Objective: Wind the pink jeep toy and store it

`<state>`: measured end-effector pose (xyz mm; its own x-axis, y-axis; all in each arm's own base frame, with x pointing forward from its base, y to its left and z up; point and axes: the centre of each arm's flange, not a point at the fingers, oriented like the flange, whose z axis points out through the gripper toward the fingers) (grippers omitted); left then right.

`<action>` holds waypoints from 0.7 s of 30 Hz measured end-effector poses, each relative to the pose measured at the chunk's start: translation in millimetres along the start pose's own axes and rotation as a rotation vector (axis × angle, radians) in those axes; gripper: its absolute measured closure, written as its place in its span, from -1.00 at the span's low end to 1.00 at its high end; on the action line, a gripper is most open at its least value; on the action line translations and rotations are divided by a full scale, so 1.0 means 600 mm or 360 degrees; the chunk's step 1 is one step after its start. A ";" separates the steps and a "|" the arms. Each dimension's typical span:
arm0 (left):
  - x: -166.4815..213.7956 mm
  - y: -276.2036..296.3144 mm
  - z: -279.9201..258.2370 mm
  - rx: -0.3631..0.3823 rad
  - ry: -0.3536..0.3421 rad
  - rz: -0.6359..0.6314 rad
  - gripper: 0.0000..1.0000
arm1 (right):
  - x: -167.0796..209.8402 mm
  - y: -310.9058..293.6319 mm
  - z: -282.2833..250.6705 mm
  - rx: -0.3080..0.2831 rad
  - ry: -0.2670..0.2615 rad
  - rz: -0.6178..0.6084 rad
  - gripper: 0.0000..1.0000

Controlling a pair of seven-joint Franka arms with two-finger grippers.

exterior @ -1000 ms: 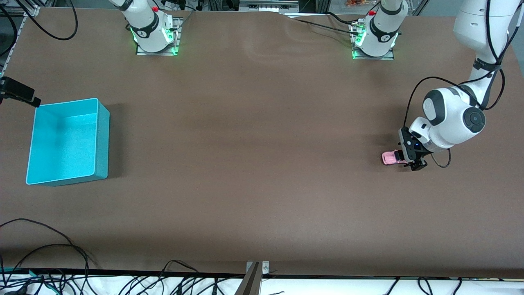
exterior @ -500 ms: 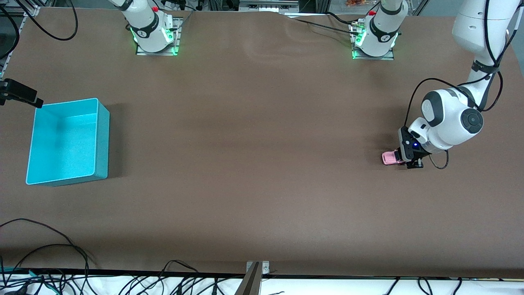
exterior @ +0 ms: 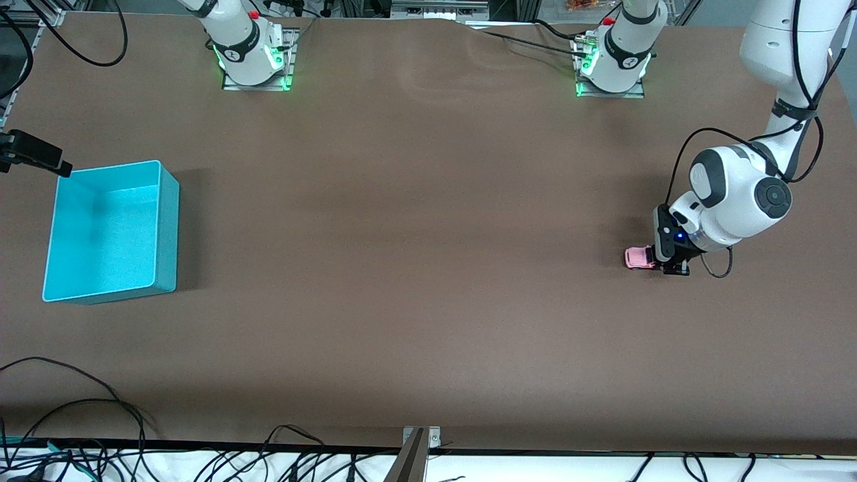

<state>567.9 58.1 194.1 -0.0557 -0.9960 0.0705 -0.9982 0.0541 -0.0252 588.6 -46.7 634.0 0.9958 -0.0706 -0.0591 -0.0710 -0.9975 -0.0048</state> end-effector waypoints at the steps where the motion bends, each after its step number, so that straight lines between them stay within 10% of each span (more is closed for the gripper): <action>1: 0.000 0.000 0.000 0.0000 0.0000 0.0000 -0.02 | 0.000 0.000 0.000 0.0000 0.0000 0.0000 -1.00; 21: -0.034 0.006 -0.002 0.0000 -0.0021 -0.0053 -0.02 | 0.002 0.000 0.003 -0.0001 -0.0006 0.0000 -1.00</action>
<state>565.4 78.8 193.9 -0.0224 -0.9981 0.0579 -0.9995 0.0211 -0.0230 589.6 -46.6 631.9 0.9955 -0.0707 -0.0626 -0.0711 -0.9975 -0.0042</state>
